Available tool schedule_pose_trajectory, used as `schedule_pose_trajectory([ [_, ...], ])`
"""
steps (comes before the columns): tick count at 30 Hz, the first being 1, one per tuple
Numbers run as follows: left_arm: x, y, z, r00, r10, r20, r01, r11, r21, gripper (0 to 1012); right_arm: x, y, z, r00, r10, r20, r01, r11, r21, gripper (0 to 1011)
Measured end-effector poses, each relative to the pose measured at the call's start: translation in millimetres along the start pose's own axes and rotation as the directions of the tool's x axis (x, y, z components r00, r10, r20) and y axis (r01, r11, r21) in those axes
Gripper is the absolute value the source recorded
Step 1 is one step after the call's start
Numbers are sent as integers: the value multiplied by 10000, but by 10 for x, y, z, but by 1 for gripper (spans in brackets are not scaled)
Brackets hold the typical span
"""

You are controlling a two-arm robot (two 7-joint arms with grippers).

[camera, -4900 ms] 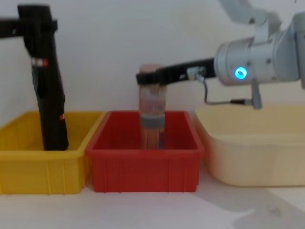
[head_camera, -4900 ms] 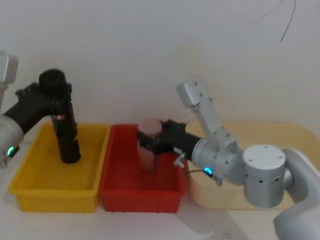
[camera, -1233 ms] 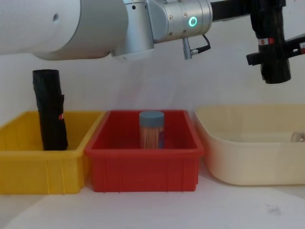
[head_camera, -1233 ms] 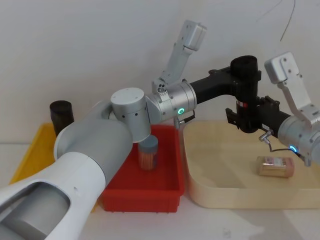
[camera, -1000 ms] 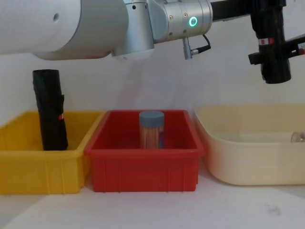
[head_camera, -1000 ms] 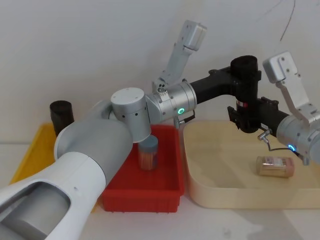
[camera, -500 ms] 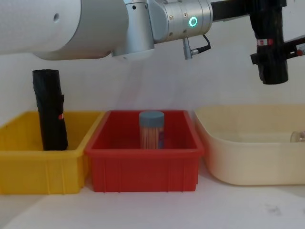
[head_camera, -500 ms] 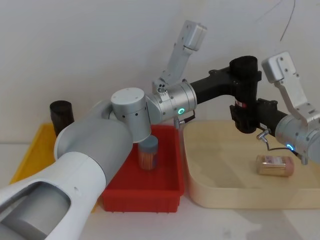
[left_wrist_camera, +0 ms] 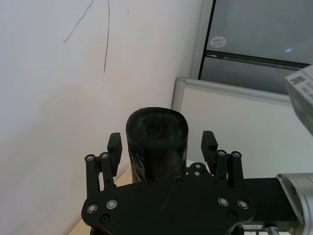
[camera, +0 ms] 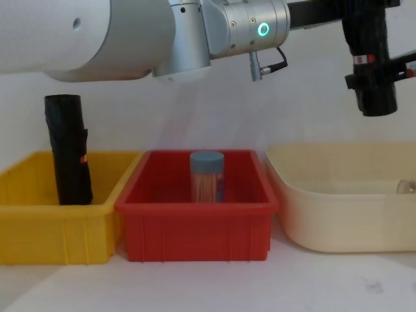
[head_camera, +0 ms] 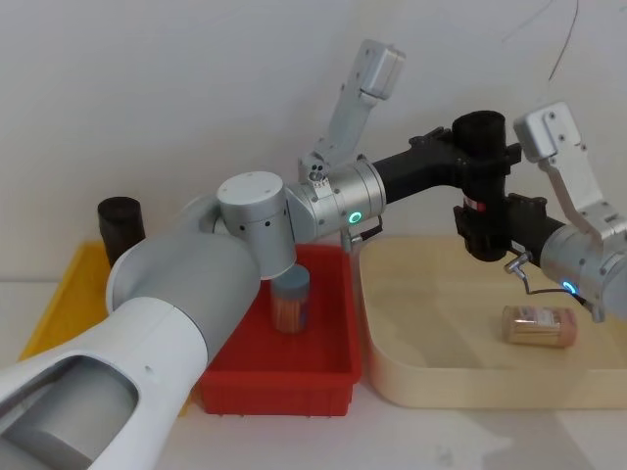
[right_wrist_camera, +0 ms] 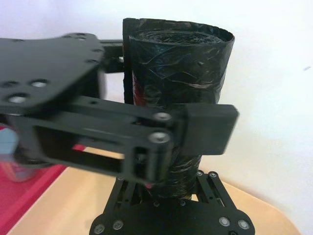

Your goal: Pick up the garbage bag with the one hand and transfer it to the other hand.

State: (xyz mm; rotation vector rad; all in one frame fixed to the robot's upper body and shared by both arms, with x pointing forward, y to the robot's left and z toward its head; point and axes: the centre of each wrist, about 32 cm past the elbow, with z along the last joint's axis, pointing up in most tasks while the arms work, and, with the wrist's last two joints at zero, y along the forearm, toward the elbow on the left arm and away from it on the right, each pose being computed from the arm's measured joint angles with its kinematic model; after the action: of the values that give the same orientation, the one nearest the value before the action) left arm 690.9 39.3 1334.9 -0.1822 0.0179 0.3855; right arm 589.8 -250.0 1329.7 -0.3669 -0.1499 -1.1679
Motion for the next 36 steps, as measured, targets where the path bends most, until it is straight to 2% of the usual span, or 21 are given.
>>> schedule_pose_trajectory([
  [9, 0, 1, 0, 10000, 2, -1, -2, 10000, 1, 1002, 92, 42, -17, 9974, -688, -207, 680, 9971, -353, 456],
  [16, 0, 1, 0, 10000, 2, 0, -2, 10000, 1, 1002, 198, 89, -36, 9906, -1295, -436, 1261, 9894, -727, 456],
  [19, 0, 0, -1, 10000, 2, 0, -2, 10000, 2, 1002, 233, 104, -44, 9878, -1473, -513, 1427, 9861, -848, 503],
  [26, 0, 0, -1, 10000, 2, -1, -2, 10000, 2, 1001, 284, 129, -55, 9826, -1748, -622, 1678, 9804, -1036, 727],
  [27, 0, 0, -1, 10000, 1, -1, -1, 10000, 1, 1002, 284, 129, -55, 9826, -1748, -622, 1678, 9804, -1036, 727],
  [28, 0, 1, -1, 10000, 2, 0, -2, 10000, 2, 1002, 293, 132, -57, 9818, -1791, -636, 1718, 9794, -1063, 782],
  [36, 0, 1, -1, 10000, 2, -1, -2, 10000, 2, 1002, 319, 143, -62, 9789, -1925, -687, 1838, 9761, -1162, 992],
])
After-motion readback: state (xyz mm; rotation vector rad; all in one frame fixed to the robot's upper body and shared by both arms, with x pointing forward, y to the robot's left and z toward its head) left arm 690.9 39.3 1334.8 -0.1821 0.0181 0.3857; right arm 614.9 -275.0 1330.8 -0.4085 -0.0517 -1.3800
